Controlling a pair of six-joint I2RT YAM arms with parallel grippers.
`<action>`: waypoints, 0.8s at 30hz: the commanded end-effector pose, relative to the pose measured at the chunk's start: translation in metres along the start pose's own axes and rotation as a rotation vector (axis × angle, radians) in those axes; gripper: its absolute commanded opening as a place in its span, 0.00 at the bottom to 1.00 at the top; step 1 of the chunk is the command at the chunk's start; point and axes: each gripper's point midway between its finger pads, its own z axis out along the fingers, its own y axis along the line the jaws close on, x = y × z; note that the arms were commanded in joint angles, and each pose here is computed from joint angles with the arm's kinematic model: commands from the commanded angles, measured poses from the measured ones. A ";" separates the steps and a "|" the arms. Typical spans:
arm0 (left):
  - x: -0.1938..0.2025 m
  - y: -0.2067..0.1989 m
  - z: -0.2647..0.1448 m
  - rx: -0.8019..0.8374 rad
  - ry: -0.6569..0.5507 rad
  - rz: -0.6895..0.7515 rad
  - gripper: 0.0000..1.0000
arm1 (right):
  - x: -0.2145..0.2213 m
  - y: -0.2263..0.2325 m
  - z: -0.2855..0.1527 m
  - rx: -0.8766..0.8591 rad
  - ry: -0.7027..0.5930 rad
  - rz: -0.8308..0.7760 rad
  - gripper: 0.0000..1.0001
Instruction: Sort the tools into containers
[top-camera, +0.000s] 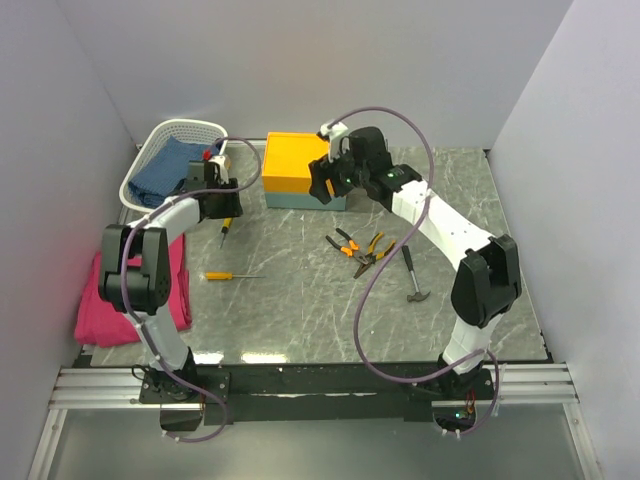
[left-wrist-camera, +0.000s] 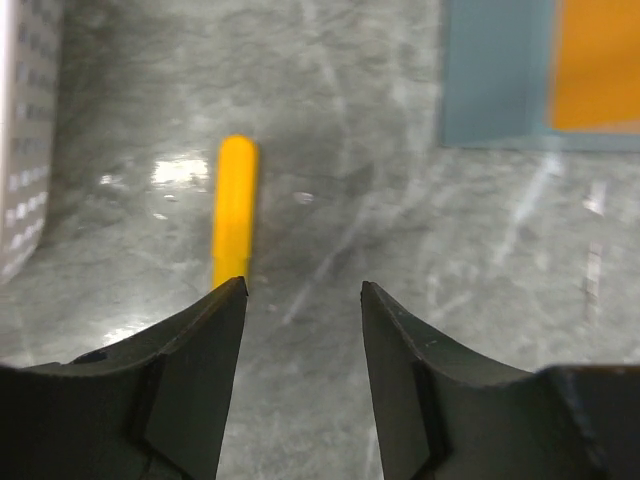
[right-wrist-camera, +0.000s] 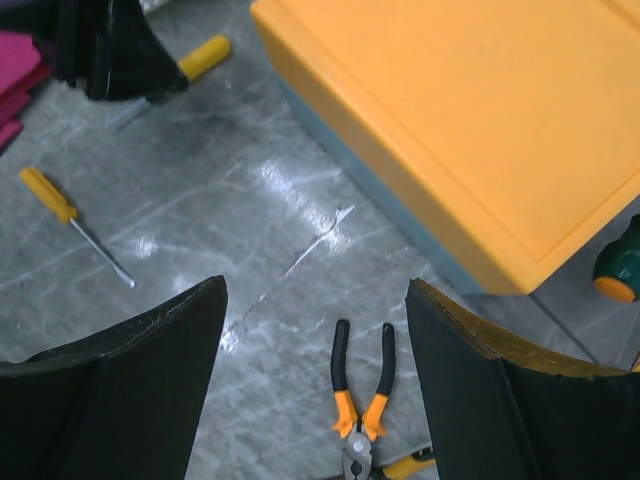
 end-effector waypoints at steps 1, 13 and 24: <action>-0.017 0.025 0.009 -0.140 -0.026 0.012 0.54 | -0.022 0.010 -0.029 -0.019 -0.078 -0.045 0.80; 0.023 0.030 0.032 -0.121 0.098 0.061 0.33 | -0.010 0.016 -0.034 -0.066 -0.063 -0.035 0.81; 0.018 -0.039 -0.051 0.223 -0.108 0.120 0.01 | -0.034 0.040 -0.018 -0.235 -0.096 0.178 0.86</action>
